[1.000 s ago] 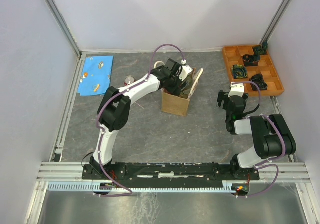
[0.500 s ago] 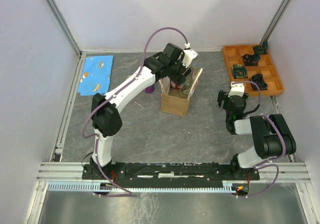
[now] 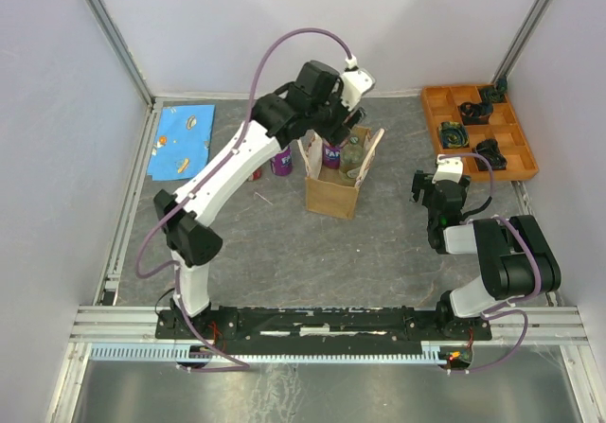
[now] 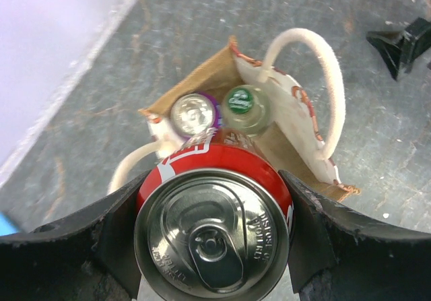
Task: Take the beverage out of the canvas bag
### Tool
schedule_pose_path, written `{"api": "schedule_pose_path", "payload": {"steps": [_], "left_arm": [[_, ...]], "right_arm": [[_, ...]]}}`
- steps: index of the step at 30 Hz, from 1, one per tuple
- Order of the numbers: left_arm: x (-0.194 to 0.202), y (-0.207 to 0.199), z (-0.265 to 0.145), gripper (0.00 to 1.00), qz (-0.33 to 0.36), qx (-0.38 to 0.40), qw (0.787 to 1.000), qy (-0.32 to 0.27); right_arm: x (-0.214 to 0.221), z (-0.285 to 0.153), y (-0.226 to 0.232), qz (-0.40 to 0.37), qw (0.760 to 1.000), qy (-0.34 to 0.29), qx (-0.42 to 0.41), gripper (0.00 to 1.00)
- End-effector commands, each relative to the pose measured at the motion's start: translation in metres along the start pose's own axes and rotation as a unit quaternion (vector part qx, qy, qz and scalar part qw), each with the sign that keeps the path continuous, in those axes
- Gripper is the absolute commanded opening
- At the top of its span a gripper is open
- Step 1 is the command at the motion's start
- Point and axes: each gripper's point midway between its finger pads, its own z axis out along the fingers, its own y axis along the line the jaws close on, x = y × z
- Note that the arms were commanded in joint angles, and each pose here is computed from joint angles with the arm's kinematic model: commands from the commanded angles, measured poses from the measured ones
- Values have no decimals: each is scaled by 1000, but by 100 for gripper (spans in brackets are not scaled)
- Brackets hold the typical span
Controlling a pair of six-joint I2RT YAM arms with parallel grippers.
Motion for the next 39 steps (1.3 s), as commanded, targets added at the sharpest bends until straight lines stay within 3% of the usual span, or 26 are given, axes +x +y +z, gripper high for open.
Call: {"api": "schedule_pose_path", "payload": {"steps": [1,8,16,20,24,39], "left_arm": [[-87,57,-133,3,5,-135,979,-152],[-68,97,-191,3,-28,-244,957,-156],[11,144,-194,3,-143,-266,940,-158],[47,134,-159,3,-150,-245,951,-116],[74,109,-116,3,-148,-183,966,-111],[147,76,-11,3,-173,-144,971,-75]], "right_arm": [[-19,3,-1,13,999,-28,4,99],[-19,3,-1,13,1000,-29,4,99],[-20,3,-1,14,999,-29,4,99],[-19,3,-1,13,1000,-28,4,99],[-19,3,-1,14,999,-29,4,99],[-19,3,-1,14,999,-29,4,99]]}}
